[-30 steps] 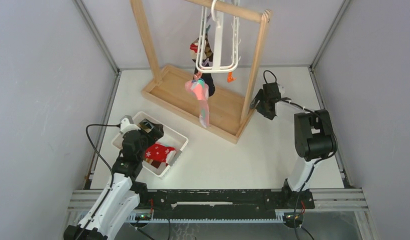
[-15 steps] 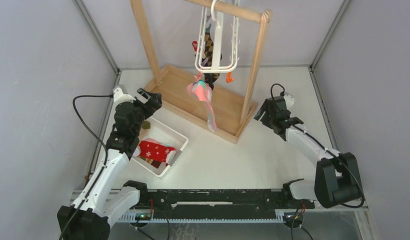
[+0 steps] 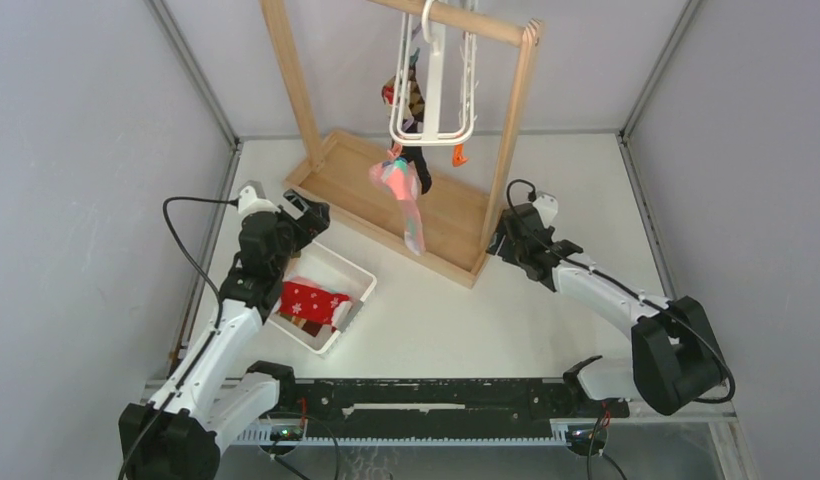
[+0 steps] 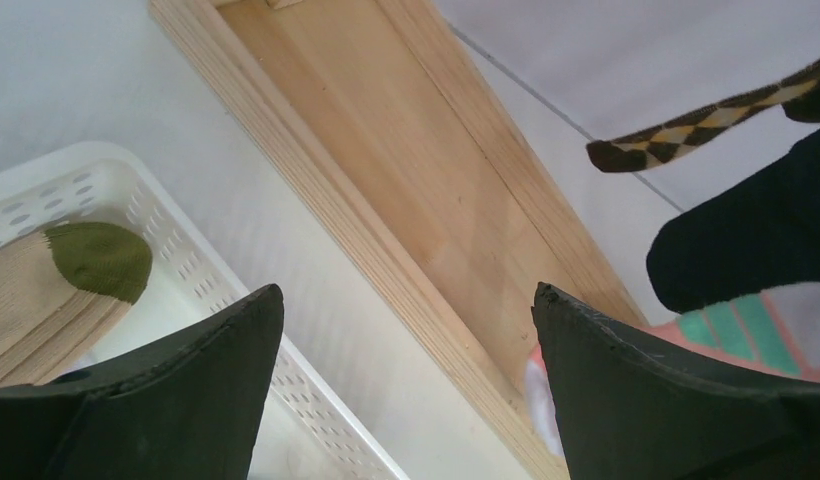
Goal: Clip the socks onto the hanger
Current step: Move the clothesline to the center of the board.
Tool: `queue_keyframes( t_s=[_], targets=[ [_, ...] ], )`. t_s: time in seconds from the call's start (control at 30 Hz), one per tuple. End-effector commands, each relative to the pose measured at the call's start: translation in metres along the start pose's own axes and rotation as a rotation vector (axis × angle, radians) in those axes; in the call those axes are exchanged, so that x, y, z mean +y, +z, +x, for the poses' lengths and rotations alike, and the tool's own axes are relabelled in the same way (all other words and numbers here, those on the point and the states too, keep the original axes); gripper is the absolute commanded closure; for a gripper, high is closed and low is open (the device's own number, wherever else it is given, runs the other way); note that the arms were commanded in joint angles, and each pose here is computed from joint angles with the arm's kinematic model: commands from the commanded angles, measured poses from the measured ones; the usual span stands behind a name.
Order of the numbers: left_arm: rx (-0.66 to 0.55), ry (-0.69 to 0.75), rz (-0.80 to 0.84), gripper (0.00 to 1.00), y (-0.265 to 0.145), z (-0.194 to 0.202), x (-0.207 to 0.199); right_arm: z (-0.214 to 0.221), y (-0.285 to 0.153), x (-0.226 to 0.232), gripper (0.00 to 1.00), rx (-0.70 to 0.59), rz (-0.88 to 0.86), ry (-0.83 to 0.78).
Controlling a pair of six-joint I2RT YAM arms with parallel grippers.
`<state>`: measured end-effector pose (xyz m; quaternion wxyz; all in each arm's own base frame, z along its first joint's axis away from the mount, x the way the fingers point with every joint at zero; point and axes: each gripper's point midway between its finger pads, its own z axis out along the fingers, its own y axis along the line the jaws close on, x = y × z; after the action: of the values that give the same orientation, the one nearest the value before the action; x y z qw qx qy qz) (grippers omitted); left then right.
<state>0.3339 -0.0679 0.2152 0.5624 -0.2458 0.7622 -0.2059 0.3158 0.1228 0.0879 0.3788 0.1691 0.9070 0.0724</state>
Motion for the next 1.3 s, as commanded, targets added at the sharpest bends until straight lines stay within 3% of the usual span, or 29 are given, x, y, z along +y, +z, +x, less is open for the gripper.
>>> queue_keyframes(
  t_s=[0.0, 0.17, 0.27, 0.57, 0.73, 0.87, 1.1, 1.17, 1.27],
  targets=[
    [-0.043, -0.007, -0.039, 0.02, 0.002, -0.010, 0.003, 0.010, 0.003, 0.022, 0.25, -0.025, -0.018, -0.018],
    [0.001, 0.001, -0.108, 0.04, 0.023, -0.012, 0.003, 0.030, 0.018, 0.036, 0.26, 0.022, -0.018, -0.040],
    [0.017, 0.000, -0.136, 0.04, 0.039, -0.012, 0.002, 0.037, 0.025, 0.041, 0.33, 0.052, -0.024, -0.049],
    [0.054, 0.089, -0.374, 0.07, 0.105, -0.036, 0.031, 0.069, 0.032, 0.046, 0.75, 0.107, 0.000, -0.095],
    [0.087, 0.053, -0.477, 0.09, 0.138, -0.039, 0.049, 0.074, 0.030, 0.042, 0.88, 0.107, 0.023, -0.115],
    [0.091, -0.072, -0.544, 0.13, 0.159, -0.031, 0.068, 0.075, 0.028, 0.044, 0.97, 0.110, 0.013, -0.118],
    [0.055, -0.226, -0.655, 0.19, 0.175, -0.022, 0.086, 0.077, 0.016, 0.049, 1.00, 0.105, -0.018, -0.138],
    [0.049, -0.245, -0.680, 0.24, 0.178, -0.020, 0.090, 0.078, 0.014, 0.048, 1.00, 0.107, -0.025, -0.141],
    [0.075, -0.242, -0.669, 0.42, 0.187, -0.015, 0.089, 0.079, 0.011, 0.046, 1.00, 0.110, -0.034, -0.140]
  ],
)
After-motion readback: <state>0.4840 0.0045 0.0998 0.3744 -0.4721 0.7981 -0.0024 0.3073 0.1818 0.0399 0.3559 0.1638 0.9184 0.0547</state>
